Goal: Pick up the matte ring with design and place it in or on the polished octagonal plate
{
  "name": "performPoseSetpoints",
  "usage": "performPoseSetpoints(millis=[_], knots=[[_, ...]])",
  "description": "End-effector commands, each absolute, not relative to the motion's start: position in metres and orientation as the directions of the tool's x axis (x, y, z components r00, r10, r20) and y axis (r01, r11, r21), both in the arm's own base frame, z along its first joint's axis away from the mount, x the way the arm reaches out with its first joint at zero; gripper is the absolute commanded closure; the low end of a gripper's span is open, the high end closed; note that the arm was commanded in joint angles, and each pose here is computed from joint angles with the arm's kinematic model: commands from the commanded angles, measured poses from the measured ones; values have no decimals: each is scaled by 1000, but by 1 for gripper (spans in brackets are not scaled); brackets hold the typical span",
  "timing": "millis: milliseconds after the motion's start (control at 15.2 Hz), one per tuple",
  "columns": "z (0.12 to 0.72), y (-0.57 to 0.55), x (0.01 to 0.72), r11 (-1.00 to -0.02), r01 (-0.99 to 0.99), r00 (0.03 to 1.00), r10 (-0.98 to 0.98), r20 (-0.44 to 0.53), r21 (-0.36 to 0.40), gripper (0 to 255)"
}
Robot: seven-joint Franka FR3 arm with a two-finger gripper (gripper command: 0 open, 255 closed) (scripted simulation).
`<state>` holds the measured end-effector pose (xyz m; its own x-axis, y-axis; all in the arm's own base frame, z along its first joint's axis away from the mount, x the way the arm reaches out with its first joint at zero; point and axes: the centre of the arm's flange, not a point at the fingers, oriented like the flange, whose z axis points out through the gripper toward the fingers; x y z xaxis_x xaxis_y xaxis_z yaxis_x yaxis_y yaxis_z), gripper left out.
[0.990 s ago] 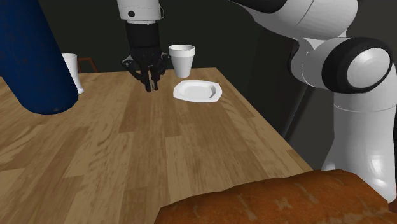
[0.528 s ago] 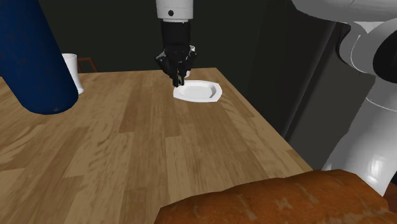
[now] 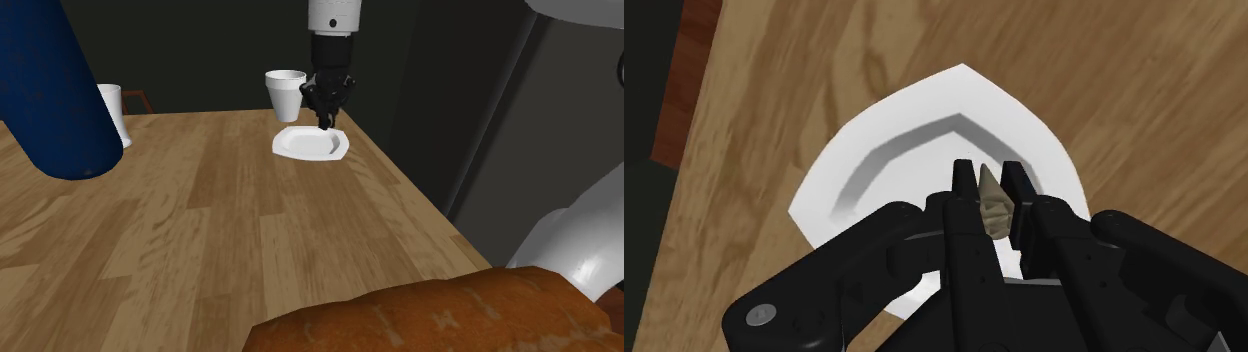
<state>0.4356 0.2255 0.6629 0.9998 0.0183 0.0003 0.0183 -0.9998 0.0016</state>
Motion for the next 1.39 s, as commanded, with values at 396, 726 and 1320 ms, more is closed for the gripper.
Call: performPoseSetpoints(millis=[396,726,1320], knots=[[642,184,424,-1000,20,1000,20,0,0,255],[615,184,424,-1000,20,1000,20,0,0,255],[595,184,424,-1000,20,1000,20,0,0,255]])
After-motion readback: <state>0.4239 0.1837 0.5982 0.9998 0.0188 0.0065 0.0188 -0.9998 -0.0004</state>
